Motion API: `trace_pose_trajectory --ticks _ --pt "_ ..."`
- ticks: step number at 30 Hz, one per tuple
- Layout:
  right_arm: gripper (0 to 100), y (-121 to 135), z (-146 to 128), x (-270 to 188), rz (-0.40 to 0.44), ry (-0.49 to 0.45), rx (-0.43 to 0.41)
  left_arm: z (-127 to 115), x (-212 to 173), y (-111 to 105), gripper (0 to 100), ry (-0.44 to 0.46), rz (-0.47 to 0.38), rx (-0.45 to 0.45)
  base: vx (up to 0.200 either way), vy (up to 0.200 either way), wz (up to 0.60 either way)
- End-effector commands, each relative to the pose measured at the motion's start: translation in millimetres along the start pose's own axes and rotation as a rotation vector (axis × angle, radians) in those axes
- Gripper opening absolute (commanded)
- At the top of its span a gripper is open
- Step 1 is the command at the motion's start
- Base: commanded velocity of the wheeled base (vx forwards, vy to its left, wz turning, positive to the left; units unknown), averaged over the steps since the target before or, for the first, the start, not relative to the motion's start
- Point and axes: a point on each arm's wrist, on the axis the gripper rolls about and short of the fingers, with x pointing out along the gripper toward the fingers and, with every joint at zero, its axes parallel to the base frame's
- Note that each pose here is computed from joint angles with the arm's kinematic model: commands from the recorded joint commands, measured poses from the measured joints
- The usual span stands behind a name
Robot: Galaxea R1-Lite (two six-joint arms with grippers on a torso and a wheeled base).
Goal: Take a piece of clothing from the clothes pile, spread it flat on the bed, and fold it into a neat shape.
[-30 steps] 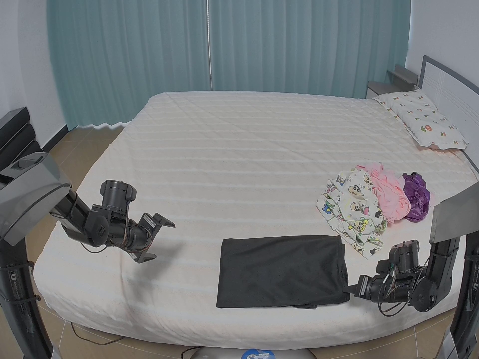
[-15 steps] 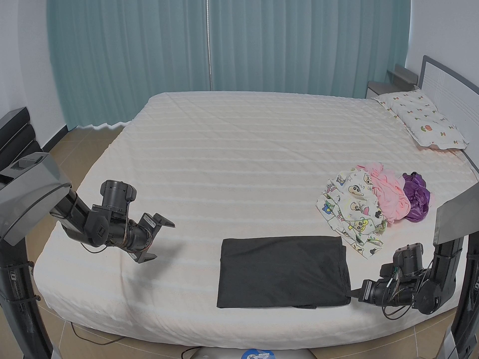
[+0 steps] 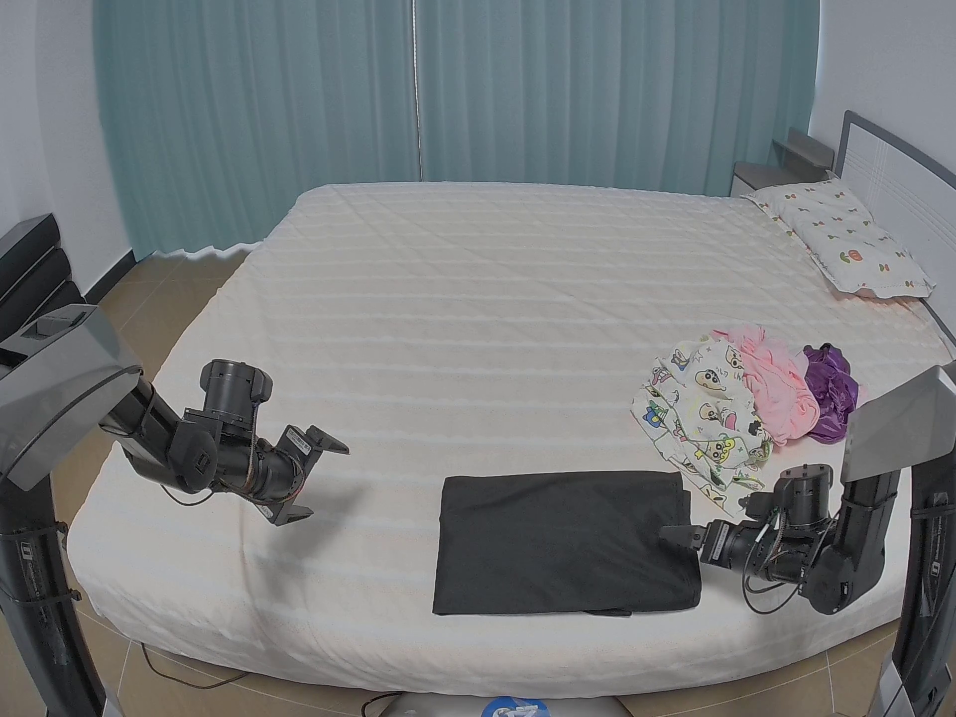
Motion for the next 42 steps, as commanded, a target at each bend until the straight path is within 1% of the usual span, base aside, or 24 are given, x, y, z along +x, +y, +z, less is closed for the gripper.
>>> trace_pose_trajectory --ticks 1,4,6,9,12,13,15,18,21,26,27,34,39,42 --pt "100 -1.7 -4.6 32.8 0.033 0.015 -0.04 -0.1 0.1 0.6 100 0.0 0.002 -0.001 0.0 0.0 0.0" --pt "100 1.4 -4.1 42.1 0.088 0.057 -0.078 -0.4 0.2 -0.1 100 0.001 0.0 0.002 0.0 0.0 0.0" --pt "100 -0.8 -0.7 46.2 0.108 0.061 -0.094 -0.6 0.2 0.3 100 0.001 0.001 0.002 0.0 0.0 0.0" --pt "100 -1.2 4.0 52.7 0.112 0.054 -0.105 -2.1 1.1 0.0 100 0.004 0.003 0.004 0.0 0.0 0.0" --pt "100 0.9 4.6 58.9 0.129 0.074 -0.131 -1.9 1.1 0.0 100 -0.002 0.006 0.005 0.0 0.0 0.0" --pt "100 3.2 1.6 60.5 0.159 0.107 -0.151 -1.8 1.6 0.5 100 -0.008 0.01 0.004 0.0 0.0 0.0" --pt "100 11.4 -0.3 63.2 0.2 0.123 -0.173 -2.1 2.6 0.6 100 -0.011 0.014 0.005 0.0 0.0 0.0" --pt "100 14.5 -1.0 64.7 0.217 0.124 -0.184 -3.1 3.3 0.5 100 -0.009 0.015 0.007 0.0 0.0 0.0" --pt "100 18.7 -2.1 65.9 0.253 0.137 -0.189 -3.6 3.5 0.2 100 -0.008 0.015 0.008 0.0 0.0 0.0" --pt "100 25.1 -6.5 70.6 0.269 0.153 -0.197 -3.6 3.5 0.2 100 -0.008 0.015 0.008 0.0 0.0 0.0" --pt "0 25.0 -7.2 71.7 0.268 0.154 -0.198 -3.6 3.5 0.2 100 -0.008 0.015 0.008 0.0 0.0 0.0" --pt "0 22.0 -1.9 63.7 0.26 0.137 -0.184 -3.6 3.5 0.2 100 -0.008 0.015 0.008 0.0 0.0 0.0" --pt "0 21.7 4.8 45.8 0.254 0.117 -0.136 -3.9 3.5 0.6 100 -0.004 0.015 0.007 0.0 0.0 0.0" --pt "0 14.8 8.0 36.7 0.237 0.104 -0.118 -3.4 2.9 0.5 100 -0.005 0.013 0.007 0.0 0.0 0.0"
